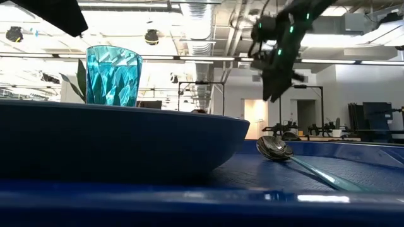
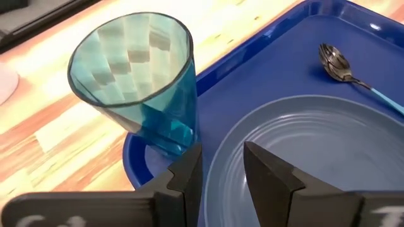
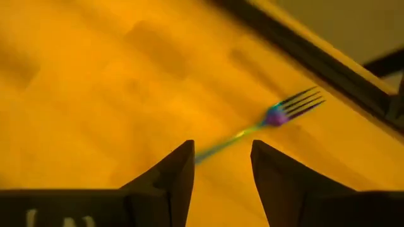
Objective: Pick and place plate/cup/fork/spoon on tray
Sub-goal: Put the blue fork on the blue serving tray to the right of the blue spoon
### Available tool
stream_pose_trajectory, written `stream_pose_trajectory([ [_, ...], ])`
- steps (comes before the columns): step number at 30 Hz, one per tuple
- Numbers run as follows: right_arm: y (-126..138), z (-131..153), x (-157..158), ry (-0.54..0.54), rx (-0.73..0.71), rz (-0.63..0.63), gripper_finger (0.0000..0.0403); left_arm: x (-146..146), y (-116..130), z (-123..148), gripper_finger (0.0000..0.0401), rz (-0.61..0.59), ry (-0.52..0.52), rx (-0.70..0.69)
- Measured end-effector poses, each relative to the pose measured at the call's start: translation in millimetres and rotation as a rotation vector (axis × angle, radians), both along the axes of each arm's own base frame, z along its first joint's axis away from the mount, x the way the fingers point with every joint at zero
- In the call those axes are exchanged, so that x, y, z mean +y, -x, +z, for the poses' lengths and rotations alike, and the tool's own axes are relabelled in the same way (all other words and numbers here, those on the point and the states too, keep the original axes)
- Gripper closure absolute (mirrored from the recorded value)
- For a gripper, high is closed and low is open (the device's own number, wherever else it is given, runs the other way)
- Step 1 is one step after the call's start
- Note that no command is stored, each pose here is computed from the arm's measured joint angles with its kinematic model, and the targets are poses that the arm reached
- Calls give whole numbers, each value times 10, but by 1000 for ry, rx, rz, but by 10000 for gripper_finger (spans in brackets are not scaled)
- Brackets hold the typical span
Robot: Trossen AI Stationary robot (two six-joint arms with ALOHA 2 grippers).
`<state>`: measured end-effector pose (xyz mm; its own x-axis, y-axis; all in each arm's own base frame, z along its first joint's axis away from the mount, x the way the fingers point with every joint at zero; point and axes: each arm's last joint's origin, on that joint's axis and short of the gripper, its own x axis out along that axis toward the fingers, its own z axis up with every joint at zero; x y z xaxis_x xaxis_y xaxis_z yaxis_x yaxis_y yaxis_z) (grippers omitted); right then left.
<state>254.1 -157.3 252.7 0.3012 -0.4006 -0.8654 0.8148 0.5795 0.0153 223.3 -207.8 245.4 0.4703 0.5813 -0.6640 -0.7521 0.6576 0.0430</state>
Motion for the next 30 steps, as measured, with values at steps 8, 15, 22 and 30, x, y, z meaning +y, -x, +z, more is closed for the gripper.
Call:
stream_pose_trajectory([
  [8, 92, -550, -531, -184, 6, -212, 209, 18, -7, 1, 298, 0, -11, 10],
  [15, -99, -950, -575, -259, 198, -161, 218, 26, 2, 3, 299, -2, -21, 22],
  [22, -193, -1090, -675, -314, 328, -170, 227, 25, 4, 1, 299, -11, -22, 39],
  [30, -172, -1046, -365, -369, 514, -87, 227, 22, 4, -1, 299, -21, -23, 51],
])
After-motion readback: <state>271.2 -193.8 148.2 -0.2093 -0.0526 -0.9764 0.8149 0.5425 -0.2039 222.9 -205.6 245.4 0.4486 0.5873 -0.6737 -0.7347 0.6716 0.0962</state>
